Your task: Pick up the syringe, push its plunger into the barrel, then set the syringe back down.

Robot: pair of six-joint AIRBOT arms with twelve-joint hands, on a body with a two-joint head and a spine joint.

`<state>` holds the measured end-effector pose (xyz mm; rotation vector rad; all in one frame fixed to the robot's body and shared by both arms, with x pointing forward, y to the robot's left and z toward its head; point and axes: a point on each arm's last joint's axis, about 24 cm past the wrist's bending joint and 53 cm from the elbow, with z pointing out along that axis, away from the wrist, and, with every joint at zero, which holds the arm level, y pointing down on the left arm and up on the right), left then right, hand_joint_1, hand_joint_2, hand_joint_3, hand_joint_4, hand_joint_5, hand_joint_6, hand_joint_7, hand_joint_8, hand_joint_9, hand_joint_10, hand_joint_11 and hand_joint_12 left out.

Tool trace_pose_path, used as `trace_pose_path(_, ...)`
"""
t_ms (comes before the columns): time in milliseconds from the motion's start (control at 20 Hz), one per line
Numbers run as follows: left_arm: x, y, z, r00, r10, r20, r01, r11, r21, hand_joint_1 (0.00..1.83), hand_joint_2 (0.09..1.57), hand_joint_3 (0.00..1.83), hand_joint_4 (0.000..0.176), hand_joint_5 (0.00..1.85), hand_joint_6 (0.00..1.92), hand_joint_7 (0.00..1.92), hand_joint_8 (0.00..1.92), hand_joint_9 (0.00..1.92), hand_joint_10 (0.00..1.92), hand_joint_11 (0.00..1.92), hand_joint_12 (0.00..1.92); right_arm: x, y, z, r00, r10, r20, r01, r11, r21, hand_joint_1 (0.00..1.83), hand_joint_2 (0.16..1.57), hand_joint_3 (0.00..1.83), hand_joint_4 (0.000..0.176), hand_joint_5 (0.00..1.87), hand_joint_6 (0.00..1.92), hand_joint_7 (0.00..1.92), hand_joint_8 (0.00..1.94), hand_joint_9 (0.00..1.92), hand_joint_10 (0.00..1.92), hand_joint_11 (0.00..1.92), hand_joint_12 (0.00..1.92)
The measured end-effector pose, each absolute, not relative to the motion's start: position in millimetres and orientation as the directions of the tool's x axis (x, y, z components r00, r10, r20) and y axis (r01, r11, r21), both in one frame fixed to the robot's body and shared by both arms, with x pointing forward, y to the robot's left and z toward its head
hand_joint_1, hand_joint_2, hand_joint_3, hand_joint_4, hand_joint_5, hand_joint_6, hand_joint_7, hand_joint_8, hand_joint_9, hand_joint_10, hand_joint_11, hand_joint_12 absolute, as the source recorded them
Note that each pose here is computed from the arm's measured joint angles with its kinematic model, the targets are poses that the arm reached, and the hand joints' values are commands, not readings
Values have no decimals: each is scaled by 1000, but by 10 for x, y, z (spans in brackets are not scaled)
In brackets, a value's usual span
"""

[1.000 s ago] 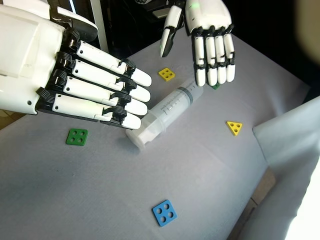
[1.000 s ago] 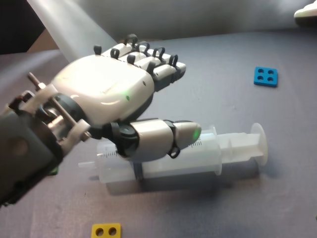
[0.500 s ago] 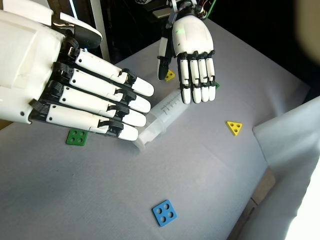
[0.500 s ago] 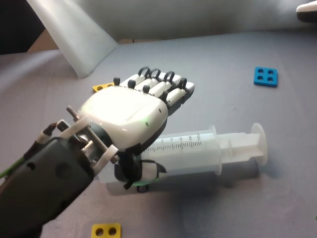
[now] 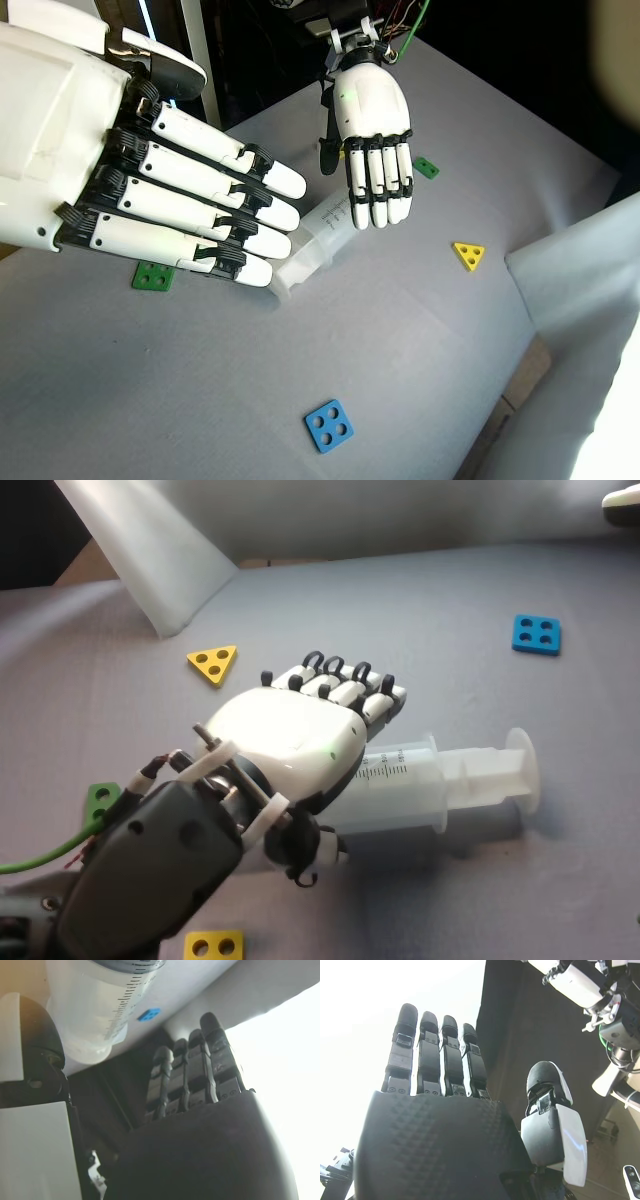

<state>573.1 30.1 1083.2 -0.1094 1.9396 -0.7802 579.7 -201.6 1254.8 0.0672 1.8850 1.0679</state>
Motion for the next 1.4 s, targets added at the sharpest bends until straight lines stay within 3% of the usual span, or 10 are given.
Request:
trace_pose_path(50,5738,294,10783,-500,-386,-775,246,795,-554,1199,948,0,0,97,0,46,1,26,5,0,326,5797,-2017,12535,-557,437,-706,-371,629,683,0,1254,2,0,255,9,223,2,183,2,0,541)
trace_pose_path(200,5782,349,10651,-504,-377,-777,222,813,-538,1197,942,0,0,103,3,64,8,45,13,0,299,5794,-2016,12531,-558,434,-708,-373,631,681,0,1247,0,0,221,1,205,1,181,3,0,520)
trace_pose_path(550,5866,370,10364,-525,-382,-761,168,829,-533,1207,923,0,0,133,4,96,5,79,7,0,527,5786,-2006,12530,-559,432,-708,-375,630,680,0,1242,0,0,230,2,198,2,168,4,0,500)
trace_pose_path(800,5906,336,10292,-522,-395,-756,150,830,-537,1180,934,1,0,128,6,92,7,69,4,0,423,5787,-2006,12530,-559,432,-708,-375,630,680,0,1240,0,0,242,6,222,4,186,6,0,501)
trace_pose_path(900,5910,314,10275,-521,-402,-753,144,828,-542,1177,934,1,0,144,8,98,5,70,3,0,464,5786,-2006,12530,-559,432,-707,-375,629,681,0,1245,1,0,225,0,203,1,174,0,0,444)
trace_pose_path(1200,5915,303,10266,-513,-422,-747,123,826,-550,1178,941,0,0,155,3,108,3,80,5,0,543,5822,-2070,12534,-553,461,-694,-346,631,694,0,1247,1,0,253,1,229,0,195,2,0,519)
trace_pose_path(1250,5916,307,10263,-514,-424,-746,120,826,-552,1194,943,0,0,175,7,129,6,101,8,0,598,5853,-2107,12535,-544,476,-691,-329,636,698,0,1245,0,0,249,0,224,0,193,1,0,517)
trace_pose_path(1300,5910,295,10261,-513,-426,-745,119,825,-553,1183,959,1,0,304,10,293,4,249,13,0,778,5893,-2160,12538,-529,490,-693,-313,646,696,0,1240,0,0,245,0,228,0,200,2,0,558)
trace_pose_path(1350,5913,296,10265,-511,-427,-746,119,825,-553,1183,959,1,0,304,10,293,4,249,13,0,778,5912,-2186,12540,-522,497,-694,-305,650,696,0,1240,0,0,245,0,228,0,200,2,0,558)
trace_pose_path(1400,5915,299,10268,-509,-427,-747,118,825,-552,1187,980,2,0,459,24,467,12,404,24,84,815,5925,-2208,12538,-516,501,-695,-299,655,694,0,1243,0,0,242,0,223,1,195,1,0,532)
